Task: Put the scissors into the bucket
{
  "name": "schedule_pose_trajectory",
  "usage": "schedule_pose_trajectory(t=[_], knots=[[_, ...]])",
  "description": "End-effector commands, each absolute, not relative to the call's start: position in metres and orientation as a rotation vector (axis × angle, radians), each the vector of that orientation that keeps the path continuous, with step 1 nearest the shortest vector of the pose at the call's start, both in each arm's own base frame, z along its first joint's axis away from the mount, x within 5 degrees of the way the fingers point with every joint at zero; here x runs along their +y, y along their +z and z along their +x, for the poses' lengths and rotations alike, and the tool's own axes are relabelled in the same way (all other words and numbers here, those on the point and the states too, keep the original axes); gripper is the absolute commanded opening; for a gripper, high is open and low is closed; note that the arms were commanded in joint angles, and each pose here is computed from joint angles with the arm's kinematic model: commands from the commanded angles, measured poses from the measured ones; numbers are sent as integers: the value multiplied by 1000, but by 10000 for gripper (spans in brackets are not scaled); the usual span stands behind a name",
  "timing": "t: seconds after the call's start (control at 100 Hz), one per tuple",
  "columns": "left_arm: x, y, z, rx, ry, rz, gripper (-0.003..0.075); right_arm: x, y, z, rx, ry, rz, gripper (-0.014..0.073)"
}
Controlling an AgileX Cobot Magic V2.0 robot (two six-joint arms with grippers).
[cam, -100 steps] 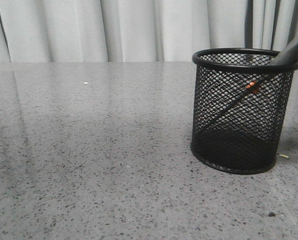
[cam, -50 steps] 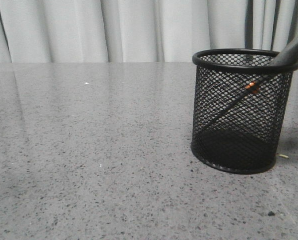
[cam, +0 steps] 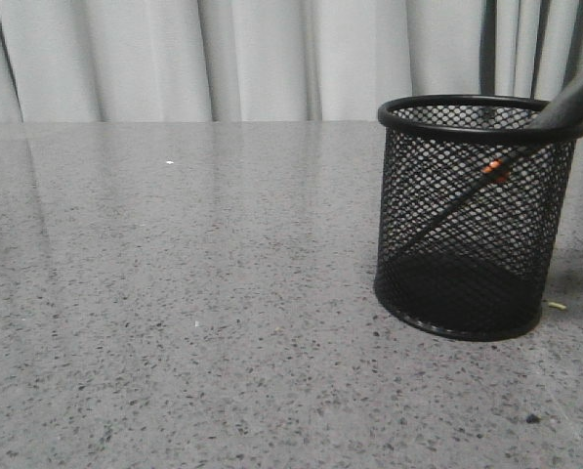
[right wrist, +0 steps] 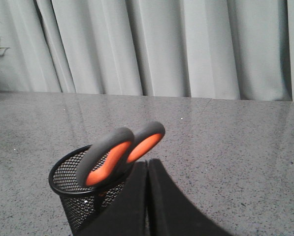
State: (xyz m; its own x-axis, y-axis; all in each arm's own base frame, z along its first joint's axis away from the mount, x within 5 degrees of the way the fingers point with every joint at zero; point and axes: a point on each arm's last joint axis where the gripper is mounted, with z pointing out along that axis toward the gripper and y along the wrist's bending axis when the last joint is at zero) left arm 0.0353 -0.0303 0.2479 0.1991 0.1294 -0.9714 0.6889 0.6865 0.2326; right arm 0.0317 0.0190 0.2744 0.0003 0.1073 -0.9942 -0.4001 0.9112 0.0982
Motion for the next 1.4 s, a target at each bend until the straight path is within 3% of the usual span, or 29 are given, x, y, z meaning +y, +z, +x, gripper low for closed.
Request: schedule_pose_trajectory(t=[0.0, 0.85, 0.98, 1.21, 1.39], knots=[[-29, 263, 30, 1242, -500, 730, -20, 16, 289, 31, 1427, 390, -209, -63], [-29, 261, 31, 1261, -489, 733, -20, 16, 289, 31, 1427, 390, -209, -63], [-28, 259, 32, 1339, -554, 626, -20, 16, 289, 31, 1427, 390, -209, -63], [-19, 253, 41, 1443, -436, 272, -19, 16, 289, 31, 1427, 390, -209, -63], [-9, 223, 52, 1513, -317, -28, -19, 16, 289, 31, 1427, 390, -209, -63]])
